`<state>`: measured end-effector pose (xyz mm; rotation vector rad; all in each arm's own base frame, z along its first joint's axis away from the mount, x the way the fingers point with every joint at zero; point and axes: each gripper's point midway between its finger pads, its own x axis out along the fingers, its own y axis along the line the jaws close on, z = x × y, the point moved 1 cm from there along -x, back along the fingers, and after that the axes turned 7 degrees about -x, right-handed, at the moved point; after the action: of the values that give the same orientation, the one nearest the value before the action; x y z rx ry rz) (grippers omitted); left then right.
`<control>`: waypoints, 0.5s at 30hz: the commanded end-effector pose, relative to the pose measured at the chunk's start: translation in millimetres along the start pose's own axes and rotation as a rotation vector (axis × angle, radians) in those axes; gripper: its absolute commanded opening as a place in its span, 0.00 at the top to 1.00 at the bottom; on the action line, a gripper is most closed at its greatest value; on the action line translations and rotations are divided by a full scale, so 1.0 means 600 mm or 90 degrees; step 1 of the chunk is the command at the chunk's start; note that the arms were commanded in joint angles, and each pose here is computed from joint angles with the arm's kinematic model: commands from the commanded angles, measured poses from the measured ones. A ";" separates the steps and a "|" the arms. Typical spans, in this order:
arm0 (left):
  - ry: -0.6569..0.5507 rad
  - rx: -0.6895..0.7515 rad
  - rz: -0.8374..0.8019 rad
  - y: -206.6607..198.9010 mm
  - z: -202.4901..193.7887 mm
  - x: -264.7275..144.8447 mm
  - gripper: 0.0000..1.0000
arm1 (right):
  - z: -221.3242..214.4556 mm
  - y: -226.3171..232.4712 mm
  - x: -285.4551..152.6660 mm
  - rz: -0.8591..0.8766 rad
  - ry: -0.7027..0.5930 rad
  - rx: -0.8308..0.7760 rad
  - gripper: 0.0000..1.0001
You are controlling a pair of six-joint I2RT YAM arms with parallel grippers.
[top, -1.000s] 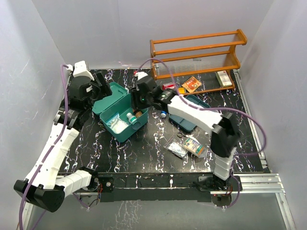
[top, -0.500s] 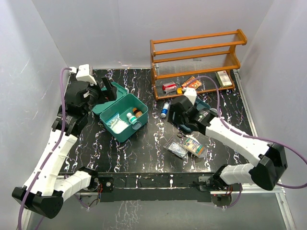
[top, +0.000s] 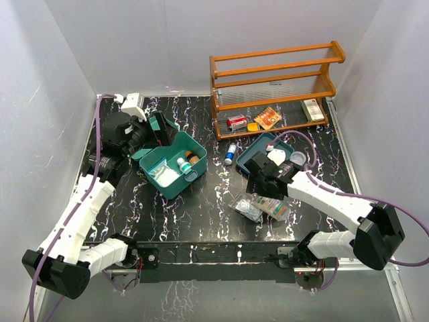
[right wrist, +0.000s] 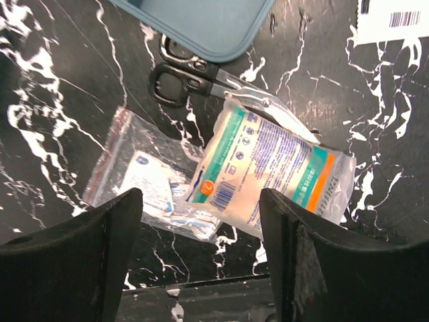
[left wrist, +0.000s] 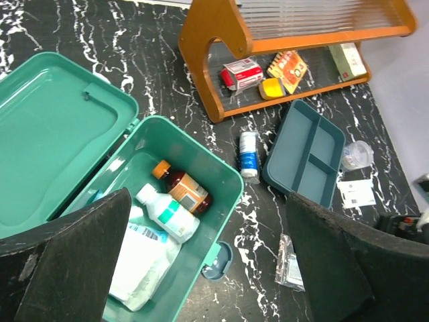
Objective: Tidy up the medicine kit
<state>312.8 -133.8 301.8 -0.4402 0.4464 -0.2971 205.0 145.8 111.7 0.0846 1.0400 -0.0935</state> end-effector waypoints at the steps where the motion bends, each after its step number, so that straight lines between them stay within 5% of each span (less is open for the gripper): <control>1: -0.005 -0.006 -0.048 -0.023 0.009 0.001 0.01 | -0.028 -0.005 0.008 -0.013 0.059 -0.027 0.31; 15: 0.003 -0.010 -0.036 -0.018 0.007 0.011 0.01 | -0.054 0.001 0.047 -0.032 0.132 -0.139 0.42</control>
<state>315.9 -143.0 299.0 -0.4580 0.4641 -0.3365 184.0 146.1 68.3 -0.0982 1.2648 -0.0473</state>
